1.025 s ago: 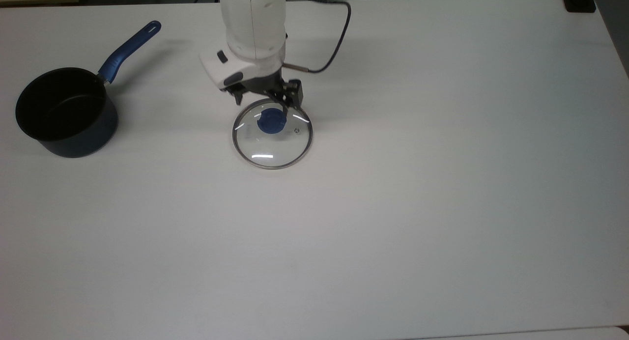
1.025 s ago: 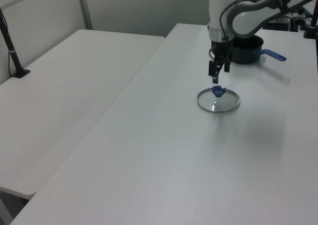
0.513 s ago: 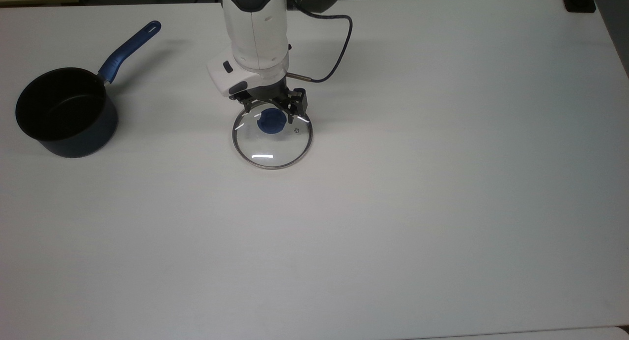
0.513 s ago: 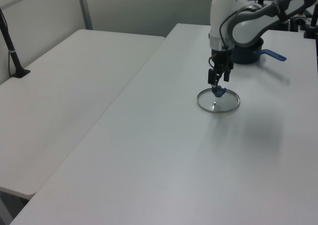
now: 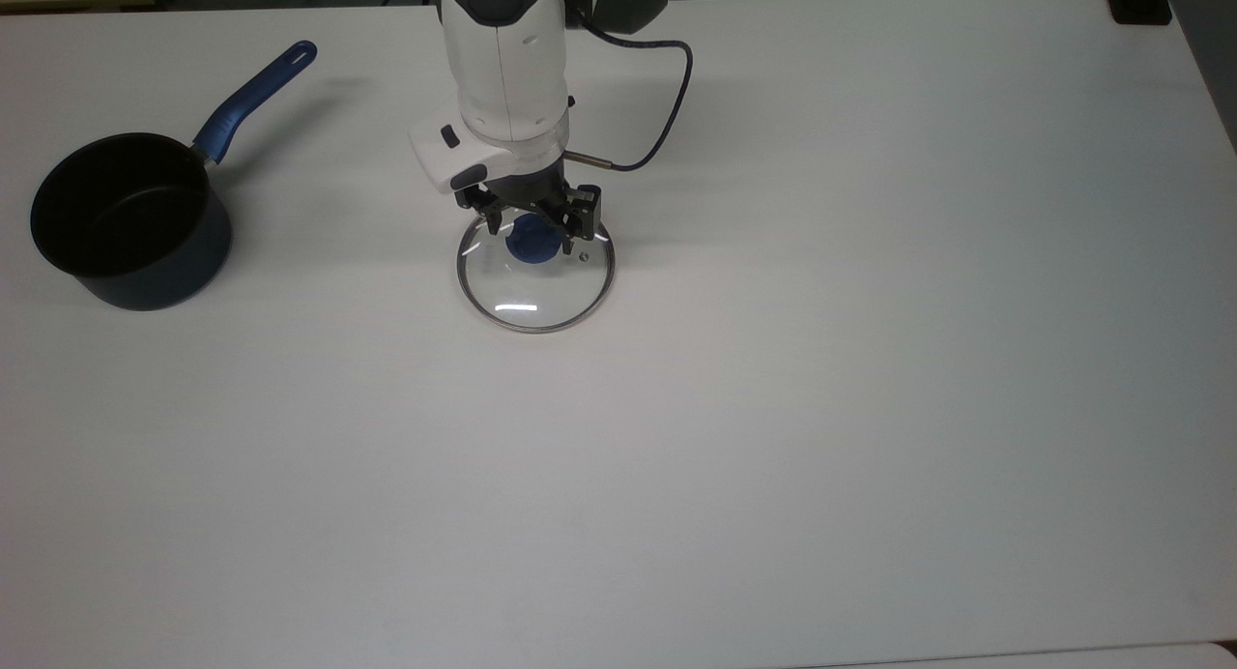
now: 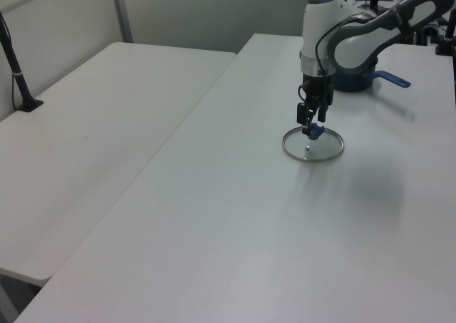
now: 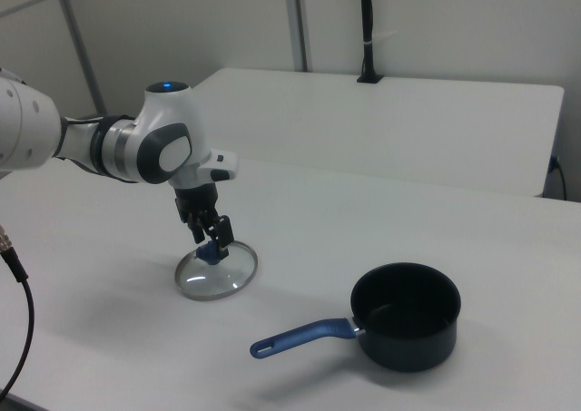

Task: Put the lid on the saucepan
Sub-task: 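Close the gripper on the blue knob of the glass lid, then lift the lid and carry it over the black saucepan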

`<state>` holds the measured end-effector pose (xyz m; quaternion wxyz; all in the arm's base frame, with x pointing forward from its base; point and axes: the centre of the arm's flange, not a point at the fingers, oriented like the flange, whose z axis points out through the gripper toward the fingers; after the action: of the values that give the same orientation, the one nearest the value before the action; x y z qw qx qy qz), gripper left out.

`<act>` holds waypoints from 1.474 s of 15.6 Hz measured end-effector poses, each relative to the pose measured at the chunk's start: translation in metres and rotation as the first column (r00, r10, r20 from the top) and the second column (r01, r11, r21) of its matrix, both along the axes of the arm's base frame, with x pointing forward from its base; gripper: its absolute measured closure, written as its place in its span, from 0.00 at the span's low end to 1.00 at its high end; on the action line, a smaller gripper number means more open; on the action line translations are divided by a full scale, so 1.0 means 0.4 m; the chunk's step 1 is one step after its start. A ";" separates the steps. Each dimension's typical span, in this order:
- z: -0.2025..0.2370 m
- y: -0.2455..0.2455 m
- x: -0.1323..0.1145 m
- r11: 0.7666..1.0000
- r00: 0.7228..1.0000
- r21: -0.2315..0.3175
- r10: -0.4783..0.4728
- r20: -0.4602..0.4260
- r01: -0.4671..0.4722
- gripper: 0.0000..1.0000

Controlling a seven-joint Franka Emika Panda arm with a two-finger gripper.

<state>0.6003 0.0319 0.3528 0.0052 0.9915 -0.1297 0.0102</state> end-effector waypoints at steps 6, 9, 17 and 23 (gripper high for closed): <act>-0.031 0.004 0.003 1.000 1.000 -0.001 -0.013 -0.009 0.013 0.21; -0.031 0.004 0.003 1.000 1.000 -0.001 -0.013 -0.009 0.013 0.30; 0.058 -0.015 0.023 1.000 0.999 -0.002 -0.030 -0.025 0.030 0.40; 0.385 -0.315 0.066 0.998 0.998 -0.013 -0.058 0.023 0.059 0.40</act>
<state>0.6269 -0.0942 0.5068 0.0109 0.9870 -0.1586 0.0221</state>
